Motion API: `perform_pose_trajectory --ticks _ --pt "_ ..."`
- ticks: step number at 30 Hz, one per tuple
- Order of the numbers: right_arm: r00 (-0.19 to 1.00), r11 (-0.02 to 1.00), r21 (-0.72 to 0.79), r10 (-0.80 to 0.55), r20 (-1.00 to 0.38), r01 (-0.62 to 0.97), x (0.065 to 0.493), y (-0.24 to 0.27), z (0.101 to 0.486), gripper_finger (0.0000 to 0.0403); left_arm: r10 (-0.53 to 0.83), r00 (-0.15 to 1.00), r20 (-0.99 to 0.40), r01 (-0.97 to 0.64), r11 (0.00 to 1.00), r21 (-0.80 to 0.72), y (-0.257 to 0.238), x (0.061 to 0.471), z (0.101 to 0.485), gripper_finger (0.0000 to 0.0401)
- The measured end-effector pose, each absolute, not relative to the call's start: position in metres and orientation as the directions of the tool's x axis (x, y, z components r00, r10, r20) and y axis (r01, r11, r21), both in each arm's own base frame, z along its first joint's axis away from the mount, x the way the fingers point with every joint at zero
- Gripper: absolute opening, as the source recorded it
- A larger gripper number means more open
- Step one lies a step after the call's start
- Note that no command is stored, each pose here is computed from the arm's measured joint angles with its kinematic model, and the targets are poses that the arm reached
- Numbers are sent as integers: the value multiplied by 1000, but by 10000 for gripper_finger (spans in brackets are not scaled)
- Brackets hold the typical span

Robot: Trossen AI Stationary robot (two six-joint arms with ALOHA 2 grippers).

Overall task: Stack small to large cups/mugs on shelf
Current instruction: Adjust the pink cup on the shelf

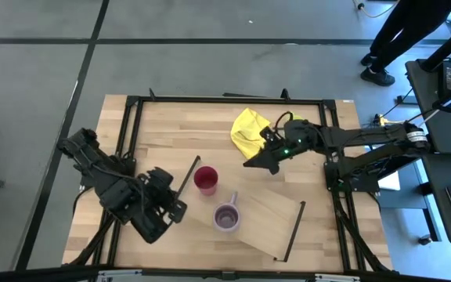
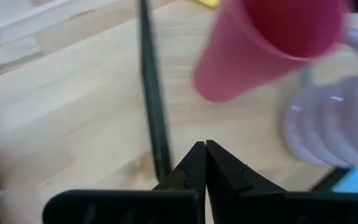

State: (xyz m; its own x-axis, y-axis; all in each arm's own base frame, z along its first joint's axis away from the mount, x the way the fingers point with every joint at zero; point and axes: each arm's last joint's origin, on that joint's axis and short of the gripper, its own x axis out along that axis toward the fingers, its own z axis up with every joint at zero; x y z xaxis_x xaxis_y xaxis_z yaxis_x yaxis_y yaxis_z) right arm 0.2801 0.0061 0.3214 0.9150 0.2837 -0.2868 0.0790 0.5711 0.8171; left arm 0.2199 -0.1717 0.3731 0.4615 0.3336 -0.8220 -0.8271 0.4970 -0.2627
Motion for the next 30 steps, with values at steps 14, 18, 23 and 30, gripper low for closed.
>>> perform_pose_trajectory --ticks 14,18,23,30 --pt "864 394 919 457 -211 16 338 -30 271 1 416 449 -791 -853 462 -241 -156 223 363 1" --pt "839 351 936 503 -208 22 348 -29 256 1 430 460 -777 -850 466 -245 -156 224 363 1" --pt "835 311 950 524 -168 -4 359 -28 246 0 432 462 -775 -848 471 -243 -156 224 363 0" --pt "825 302 953 542 -160 -13 369 -27 243 0 440 474 -762 -838 492 -238 -156 225 364 0"
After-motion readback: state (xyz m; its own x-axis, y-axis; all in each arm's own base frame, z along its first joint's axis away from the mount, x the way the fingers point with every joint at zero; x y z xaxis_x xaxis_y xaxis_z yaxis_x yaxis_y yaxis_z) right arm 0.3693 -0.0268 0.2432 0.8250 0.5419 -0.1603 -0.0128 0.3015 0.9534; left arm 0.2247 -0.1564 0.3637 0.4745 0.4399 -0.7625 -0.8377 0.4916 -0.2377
